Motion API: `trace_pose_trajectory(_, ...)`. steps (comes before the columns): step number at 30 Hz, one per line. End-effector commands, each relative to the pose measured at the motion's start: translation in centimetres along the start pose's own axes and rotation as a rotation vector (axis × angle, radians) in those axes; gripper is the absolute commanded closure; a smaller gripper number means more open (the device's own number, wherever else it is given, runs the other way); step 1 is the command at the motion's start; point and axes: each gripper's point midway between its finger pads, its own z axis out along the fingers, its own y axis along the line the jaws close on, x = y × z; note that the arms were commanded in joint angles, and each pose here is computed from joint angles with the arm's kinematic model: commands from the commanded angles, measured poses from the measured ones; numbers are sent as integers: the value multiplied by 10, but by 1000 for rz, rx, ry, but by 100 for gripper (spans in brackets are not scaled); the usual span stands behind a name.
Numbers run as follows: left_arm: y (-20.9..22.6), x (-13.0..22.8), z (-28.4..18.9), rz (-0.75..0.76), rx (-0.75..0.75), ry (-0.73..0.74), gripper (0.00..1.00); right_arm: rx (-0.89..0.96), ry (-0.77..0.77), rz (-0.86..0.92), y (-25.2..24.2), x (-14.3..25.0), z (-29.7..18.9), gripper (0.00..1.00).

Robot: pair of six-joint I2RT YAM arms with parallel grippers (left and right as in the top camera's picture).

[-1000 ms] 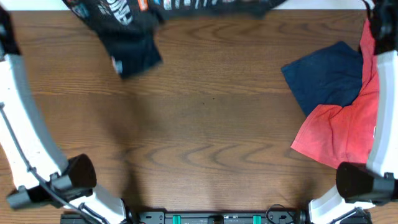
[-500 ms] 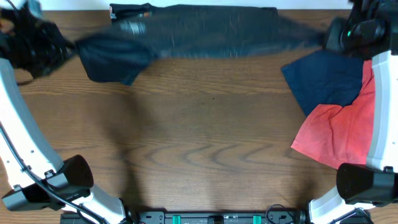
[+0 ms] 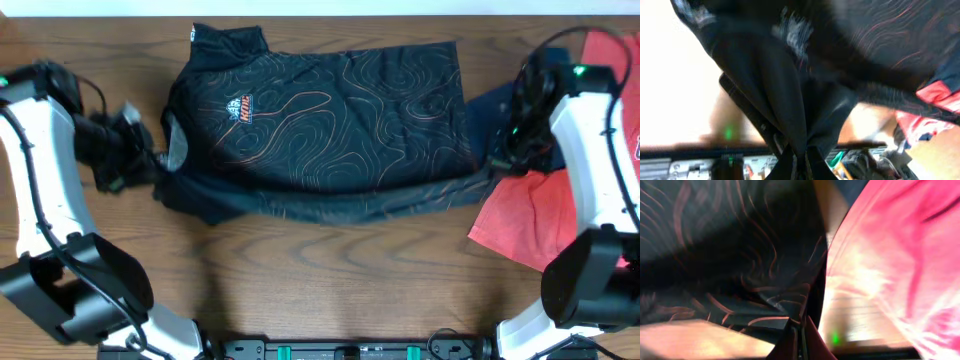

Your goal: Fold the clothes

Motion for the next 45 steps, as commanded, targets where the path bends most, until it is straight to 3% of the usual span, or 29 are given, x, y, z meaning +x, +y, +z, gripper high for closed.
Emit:
trace_pose_trajectory(1,22,31,6,-49,-100,-6,94,-38,41,-12,1,26,16,99)
trace_pose_trajectory(10,51,101,26,-119,-170,-62,94,-35,66,19,-16,79,36,99)
trace_pose_trajectory(16,51,106,13,-114,-182,-226,94,-60,-80,15,-16,70,16,99)
trace_pose_trajectory(24,51,44,6,-174,-155,-398,94,-88,-226,-12,-7,15,25,99)
trace_pose_trajectory(28,53,7,20,-197,-127,-391,94,-103,-276,-20,-2,-16,38,99)
trace_pose_trajectory(36,32,-64,55,-143,79,-379,94,-171,-351,-52,16,-64,65,99)
trace_pose_trajectory(45,40,-112,75,-113,93,-436,94,-207,-502,-44,26,-112,68,99)
